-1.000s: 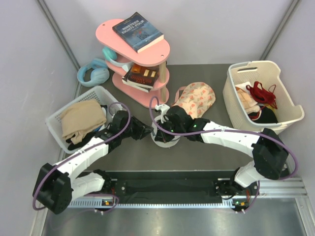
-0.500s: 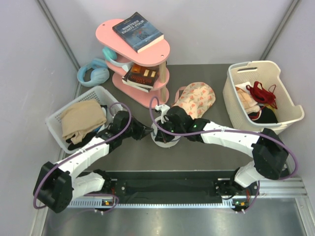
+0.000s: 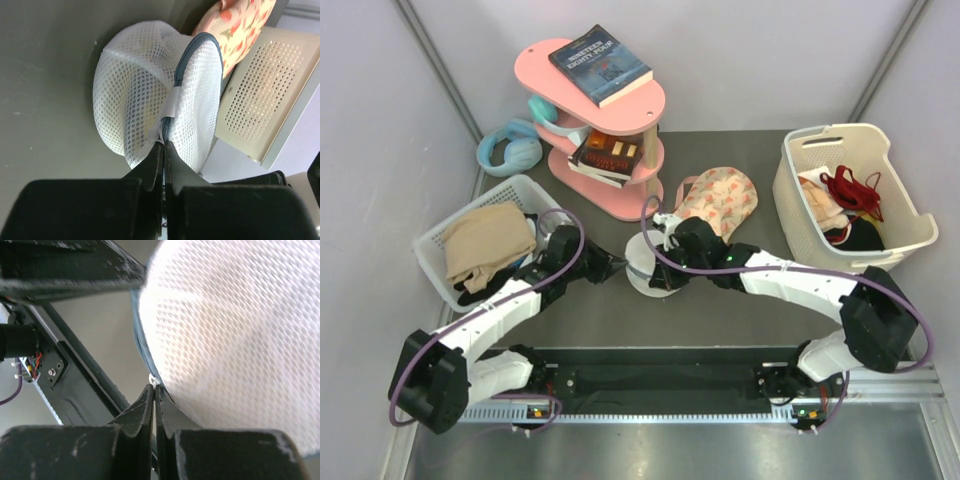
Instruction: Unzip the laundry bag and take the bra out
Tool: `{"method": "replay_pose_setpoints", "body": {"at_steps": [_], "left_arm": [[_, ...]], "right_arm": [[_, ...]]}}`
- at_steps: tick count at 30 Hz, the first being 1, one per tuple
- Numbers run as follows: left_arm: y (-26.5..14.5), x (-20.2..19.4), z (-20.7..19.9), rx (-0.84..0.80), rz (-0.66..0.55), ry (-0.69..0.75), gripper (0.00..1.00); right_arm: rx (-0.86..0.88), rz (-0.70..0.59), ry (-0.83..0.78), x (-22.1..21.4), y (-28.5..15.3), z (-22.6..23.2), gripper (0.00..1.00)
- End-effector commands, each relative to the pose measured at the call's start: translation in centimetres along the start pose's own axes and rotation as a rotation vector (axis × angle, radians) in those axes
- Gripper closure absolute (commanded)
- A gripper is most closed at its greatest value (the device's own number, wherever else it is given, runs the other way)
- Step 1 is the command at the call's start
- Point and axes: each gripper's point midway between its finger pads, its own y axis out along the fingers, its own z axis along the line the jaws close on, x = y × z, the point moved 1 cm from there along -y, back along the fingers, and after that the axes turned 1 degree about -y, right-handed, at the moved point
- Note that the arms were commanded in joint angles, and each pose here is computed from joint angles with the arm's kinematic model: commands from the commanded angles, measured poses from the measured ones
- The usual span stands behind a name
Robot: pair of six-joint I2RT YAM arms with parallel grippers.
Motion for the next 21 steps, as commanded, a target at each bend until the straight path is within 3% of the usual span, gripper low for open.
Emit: {"method": "replay_pose_setpoints", "body": {"at_steps": [1, 6, 16, 17, 18, 21], "left_arm": [[-0.3, 2.4, -0.9, -0.043, -0.100, 0.007, 1.00], [-0.2, 3.3, -1.0, -0.034, -0.109, 0.017, 1.00], [1.2, 3.5, -3.2, -0.037, -0.056, 0.135, 1.00], [1.2, 3.5, -3.4, -0.033, -0.049, 0.147, 0.97], [1.1, 3.5, -4.3, -0.043, -0.043, 0.162, 0.78], [1.0, 3.2, -4.2, -0.023, -0.022, 0.180, 0.54]], "right_arm": [[-0.036, -0.041, 0.035, 0.5, -1.9, -1.3, 1.00], [-0.069, -0.061, 0.079, 0.2, -2.8, -3.2, 1.00], [-0.036, -0.071, 0.051, 1.3, -2.5, -2.5, 1.00], [-0.031, -0.071, 0.046, 1.5, -2.4, -2.4, 1.00], [-0.019, -0.072, 0.045, 1.7, -2.4, -2.1, 1.00], [-0.001, -0.063, 0.036, 2.0, -2.1, -1.4, 1.00]]}}
